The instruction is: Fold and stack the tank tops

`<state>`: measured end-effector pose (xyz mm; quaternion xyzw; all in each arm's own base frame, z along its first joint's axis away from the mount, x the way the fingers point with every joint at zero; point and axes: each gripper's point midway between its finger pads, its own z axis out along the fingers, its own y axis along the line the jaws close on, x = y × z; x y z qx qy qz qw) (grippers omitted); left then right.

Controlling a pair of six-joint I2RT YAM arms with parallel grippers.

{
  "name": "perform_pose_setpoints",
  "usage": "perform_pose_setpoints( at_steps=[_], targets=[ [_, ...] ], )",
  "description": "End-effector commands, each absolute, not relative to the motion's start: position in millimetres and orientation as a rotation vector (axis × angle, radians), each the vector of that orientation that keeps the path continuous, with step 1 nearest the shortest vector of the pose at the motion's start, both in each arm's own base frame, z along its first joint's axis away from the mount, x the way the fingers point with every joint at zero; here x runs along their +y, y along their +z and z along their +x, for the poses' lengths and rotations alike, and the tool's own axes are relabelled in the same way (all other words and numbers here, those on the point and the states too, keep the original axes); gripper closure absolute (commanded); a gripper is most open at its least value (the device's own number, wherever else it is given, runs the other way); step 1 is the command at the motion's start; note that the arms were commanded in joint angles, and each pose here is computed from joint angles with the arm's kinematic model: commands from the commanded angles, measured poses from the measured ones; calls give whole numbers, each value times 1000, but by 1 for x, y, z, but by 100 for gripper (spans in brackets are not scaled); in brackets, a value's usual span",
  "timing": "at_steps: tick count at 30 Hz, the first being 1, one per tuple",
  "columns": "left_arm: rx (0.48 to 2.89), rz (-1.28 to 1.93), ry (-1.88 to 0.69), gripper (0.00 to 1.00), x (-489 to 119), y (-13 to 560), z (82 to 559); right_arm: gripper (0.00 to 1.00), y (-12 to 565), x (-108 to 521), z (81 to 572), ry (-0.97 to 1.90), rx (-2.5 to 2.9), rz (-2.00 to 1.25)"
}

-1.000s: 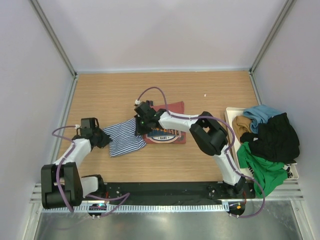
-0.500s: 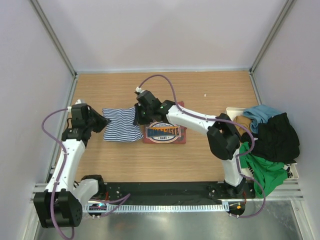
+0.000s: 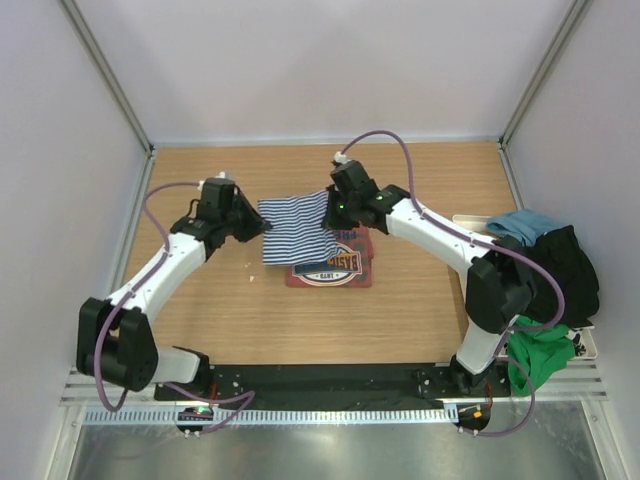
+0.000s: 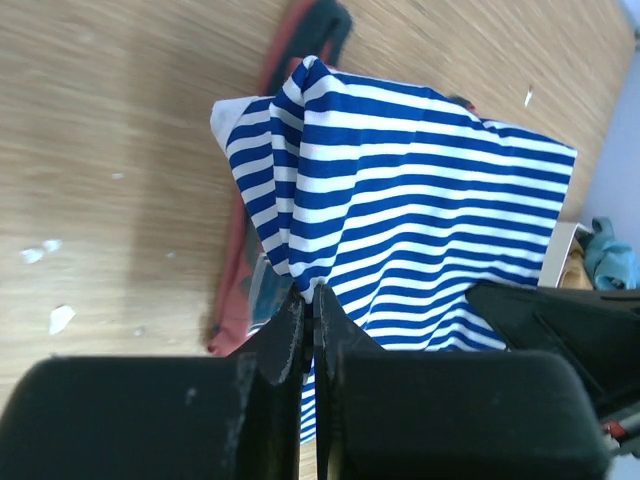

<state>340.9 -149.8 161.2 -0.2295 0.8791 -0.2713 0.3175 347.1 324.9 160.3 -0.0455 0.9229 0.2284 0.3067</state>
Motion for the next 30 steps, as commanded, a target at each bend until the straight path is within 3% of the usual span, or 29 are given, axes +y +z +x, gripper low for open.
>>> perform_pose_setpoints(
  at_steps=[1,12,22,30],
  targets=[
    [2201,-513,-792,100,-181,193,369,99,167,284,352,525,2410,-56],
    [2322,-391,-787,100,-250,144,387,99,134,225,354,436,2453,41],
    [2418,-381,-684,100,-251,89,387,99,80,218,351,419,2541,64],
    [2391,-363,-698,100,-249,105,386,99,97,220,358,440,2500,59]
  ],
)
